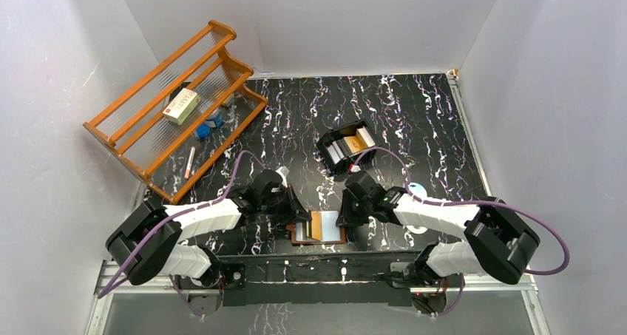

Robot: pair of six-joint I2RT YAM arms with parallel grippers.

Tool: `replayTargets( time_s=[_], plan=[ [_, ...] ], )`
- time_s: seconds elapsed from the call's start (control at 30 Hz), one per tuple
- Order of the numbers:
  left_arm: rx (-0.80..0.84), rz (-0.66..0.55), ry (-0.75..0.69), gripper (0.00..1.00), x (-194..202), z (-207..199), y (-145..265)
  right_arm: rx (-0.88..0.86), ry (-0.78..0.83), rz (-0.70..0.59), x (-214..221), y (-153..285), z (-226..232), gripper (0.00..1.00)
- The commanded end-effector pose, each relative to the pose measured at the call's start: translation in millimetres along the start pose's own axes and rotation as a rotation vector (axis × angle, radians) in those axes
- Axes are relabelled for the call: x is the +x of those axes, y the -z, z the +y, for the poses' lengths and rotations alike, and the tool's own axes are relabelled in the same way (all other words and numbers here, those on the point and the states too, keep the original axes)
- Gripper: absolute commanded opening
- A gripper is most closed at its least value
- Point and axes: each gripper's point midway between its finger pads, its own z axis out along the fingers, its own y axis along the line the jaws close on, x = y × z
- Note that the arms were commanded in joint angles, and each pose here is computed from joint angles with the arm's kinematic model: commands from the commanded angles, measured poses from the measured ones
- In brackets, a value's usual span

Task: Put the credit cards into the card holder
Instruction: Insert the credit card into the card holder.

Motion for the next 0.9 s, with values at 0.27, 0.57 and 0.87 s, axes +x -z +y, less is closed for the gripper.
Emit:
replayTargets(
  time_s=[0.27, 0.57, 0.87],
  plan=[
    [-0.017, -0.006, -0.032, 0.0, 5, 19, -8, 0.036, 0.014, -0.017, 2, -5, -2, 0.19],
    [-0.028, -0.035, -0.063, 0.0, 1, 30, -14, 0.03, 0.012, -0.015, 4, -7, 0, 0.18],
    [-0.016, -0.073, -0.086, 0.0, -1, 35, -14, 0.023, 0.009, -0.012, 5, -7, 1, 0.17]
  ],
)
